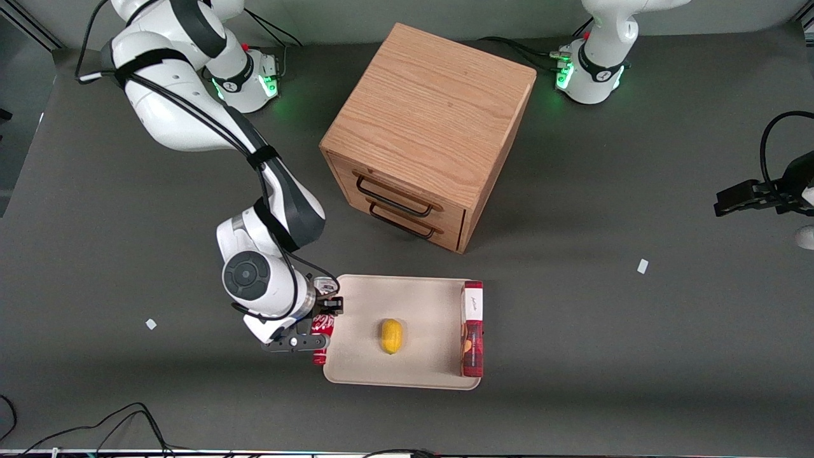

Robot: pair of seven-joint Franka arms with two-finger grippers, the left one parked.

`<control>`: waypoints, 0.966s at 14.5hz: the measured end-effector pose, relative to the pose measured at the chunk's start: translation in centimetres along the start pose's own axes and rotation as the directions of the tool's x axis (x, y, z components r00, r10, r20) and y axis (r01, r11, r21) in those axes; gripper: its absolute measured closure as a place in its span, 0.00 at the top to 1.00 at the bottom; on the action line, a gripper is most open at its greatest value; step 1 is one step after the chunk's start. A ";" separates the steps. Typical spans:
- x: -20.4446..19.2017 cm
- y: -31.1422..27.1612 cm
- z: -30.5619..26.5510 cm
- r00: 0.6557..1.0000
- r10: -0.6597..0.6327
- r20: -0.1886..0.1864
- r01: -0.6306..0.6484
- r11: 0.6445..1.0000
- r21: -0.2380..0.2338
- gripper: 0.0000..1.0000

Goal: Place coke bottle on tray
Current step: 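Carry the upright bottle over the tray beside the lemon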

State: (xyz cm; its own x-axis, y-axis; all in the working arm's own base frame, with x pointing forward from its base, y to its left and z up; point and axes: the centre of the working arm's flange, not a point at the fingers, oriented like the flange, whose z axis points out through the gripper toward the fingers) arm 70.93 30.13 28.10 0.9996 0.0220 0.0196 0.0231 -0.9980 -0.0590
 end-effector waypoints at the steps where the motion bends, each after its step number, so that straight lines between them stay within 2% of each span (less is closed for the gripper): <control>1: 0.2 0.0 0.8 1.000 -0.003 -0.011 0.003 1.000 0.006 0.56; 6: 0.4 -0.9 6.7 0.997 -0.027 -0.075 0.030 0.999 0.031 0.56; 9: 0.5 -0.9 9.1 0.995 -0.023 -0.099 0.028 0.998 0.053 0.56; 11: 0.6 -0.9 9.2 0.995 -0.021 -0.102 0.027 0.998 0.055 0.56; 12: 0.7 -0.8 9.2 0.995 -0.021 -0.103 0.026 0.998 0.055 0.61; 14: 0.7 -0.8 9.2 0.994 -0.020 -0.103 0.026 0.998 0.056 0.80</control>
State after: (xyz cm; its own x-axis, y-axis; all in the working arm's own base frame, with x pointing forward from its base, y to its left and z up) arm 71.80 31.50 19.01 0.9917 0.0355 0.1239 0.0498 -0.9922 -0.1141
